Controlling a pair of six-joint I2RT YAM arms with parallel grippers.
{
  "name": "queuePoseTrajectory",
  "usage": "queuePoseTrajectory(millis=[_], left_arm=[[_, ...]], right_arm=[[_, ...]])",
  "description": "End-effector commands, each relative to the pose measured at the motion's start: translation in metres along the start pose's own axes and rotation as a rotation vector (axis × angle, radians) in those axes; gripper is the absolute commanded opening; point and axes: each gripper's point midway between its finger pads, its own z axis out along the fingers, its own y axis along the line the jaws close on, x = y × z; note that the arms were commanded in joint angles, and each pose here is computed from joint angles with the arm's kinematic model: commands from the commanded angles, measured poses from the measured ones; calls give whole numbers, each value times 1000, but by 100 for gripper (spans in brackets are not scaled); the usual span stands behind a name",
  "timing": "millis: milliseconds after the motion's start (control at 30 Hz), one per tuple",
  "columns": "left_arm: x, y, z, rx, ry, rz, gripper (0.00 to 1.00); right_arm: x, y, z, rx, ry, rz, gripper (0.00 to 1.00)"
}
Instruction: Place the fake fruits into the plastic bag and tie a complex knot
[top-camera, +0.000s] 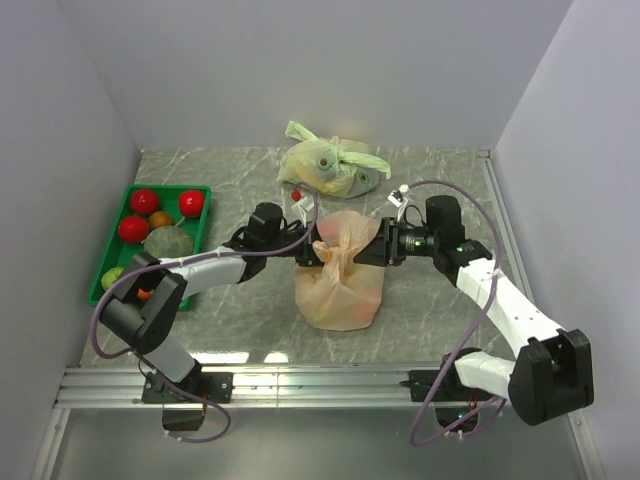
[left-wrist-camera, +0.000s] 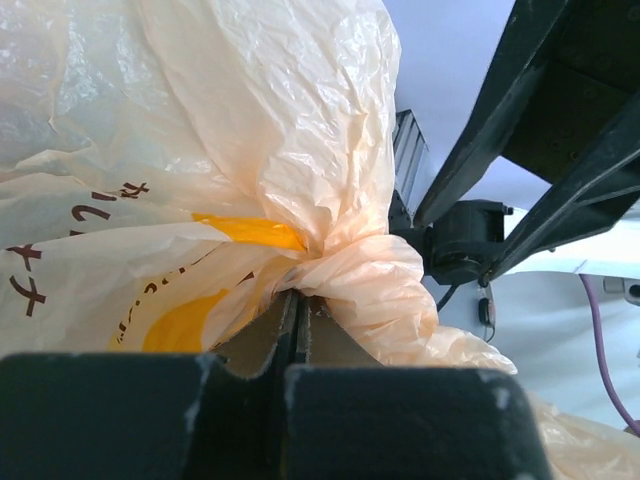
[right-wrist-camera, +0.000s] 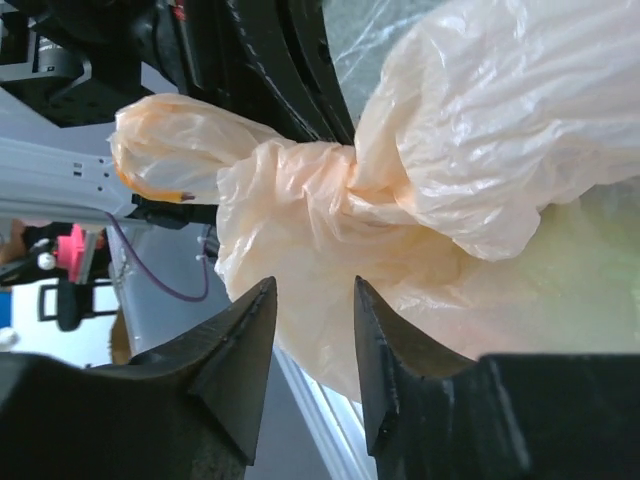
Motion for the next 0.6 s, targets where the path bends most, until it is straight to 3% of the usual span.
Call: queuePoseTrajectory(millis=[0,267,567], left_arm=[[-5,-17,-4,70,-9,41,0],[-3,-29,-3,144,4,40,0],[2,-16,4,131,30,-1,0]], right_arm=[[0,-13,3,35,-9,-21,43],[-6,-40,42,78,26,39,50],[-11,-1,49,-144,14,48,58]])
